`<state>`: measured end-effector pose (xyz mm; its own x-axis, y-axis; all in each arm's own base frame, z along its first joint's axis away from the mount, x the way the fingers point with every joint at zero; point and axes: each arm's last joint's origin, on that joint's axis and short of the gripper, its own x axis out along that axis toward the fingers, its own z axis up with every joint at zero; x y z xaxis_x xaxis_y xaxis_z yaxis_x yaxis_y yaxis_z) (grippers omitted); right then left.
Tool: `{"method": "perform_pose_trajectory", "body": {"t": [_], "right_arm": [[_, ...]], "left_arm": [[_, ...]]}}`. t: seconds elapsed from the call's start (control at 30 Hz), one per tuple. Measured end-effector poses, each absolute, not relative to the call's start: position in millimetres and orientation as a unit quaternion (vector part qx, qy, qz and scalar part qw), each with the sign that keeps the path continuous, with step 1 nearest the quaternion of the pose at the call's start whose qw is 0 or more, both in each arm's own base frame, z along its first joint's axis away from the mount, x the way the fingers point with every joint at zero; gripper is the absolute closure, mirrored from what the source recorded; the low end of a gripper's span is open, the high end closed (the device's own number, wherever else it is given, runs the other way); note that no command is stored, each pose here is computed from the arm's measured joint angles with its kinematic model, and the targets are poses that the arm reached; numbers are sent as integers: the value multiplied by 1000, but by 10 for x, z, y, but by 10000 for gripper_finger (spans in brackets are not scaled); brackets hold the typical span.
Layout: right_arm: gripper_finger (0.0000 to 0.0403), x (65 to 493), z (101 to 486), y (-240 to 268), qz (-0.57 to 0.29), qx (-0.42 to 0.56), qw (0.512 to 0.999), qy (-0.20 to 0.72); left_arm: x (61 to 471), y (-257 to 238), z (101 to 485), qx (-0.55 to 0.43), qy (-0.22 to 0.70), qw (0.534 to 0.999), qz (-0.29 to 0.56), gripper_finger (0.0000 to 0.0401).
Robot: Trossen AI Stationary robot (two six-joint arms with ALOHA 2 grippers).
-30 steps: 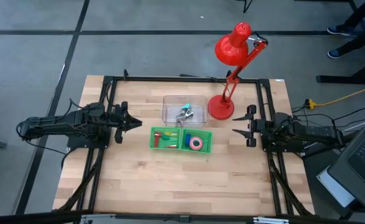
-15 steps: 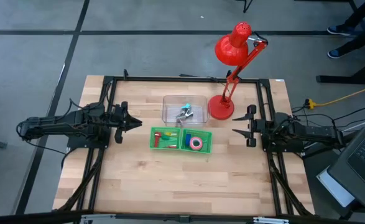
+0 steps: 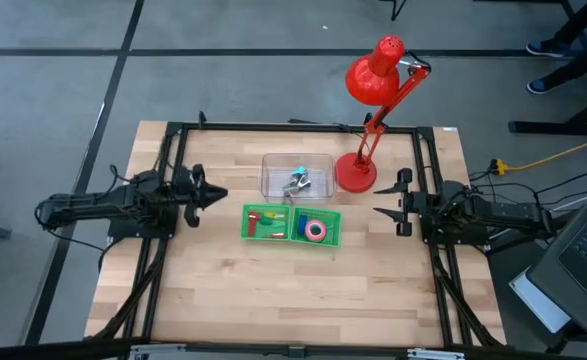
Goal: Pick and place Stapler, Stapler remover, tape
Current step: Return to Home Position
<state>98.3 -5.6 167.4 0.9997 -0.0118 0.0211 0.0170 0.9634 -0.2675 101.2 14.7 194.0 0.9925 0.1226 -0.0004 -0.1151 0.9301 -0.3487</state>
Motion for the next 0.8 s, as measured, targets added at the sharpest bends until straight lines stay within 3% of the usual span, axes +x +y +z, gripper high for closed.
{"method": "perform_pose_trajectory", "body": {"t": [0.33, 0.8], "right_arm": [[192, 983, 1674, -56, -7, -135, 991, -9], [192, 983, 1674, -56, -7, -135, 991, -10]], "left_arm": [[957, 170, 1987, 35, -38, 992, 117, 354], [936, 161, 1859, 72, -98, 986, 112, 353]]}}
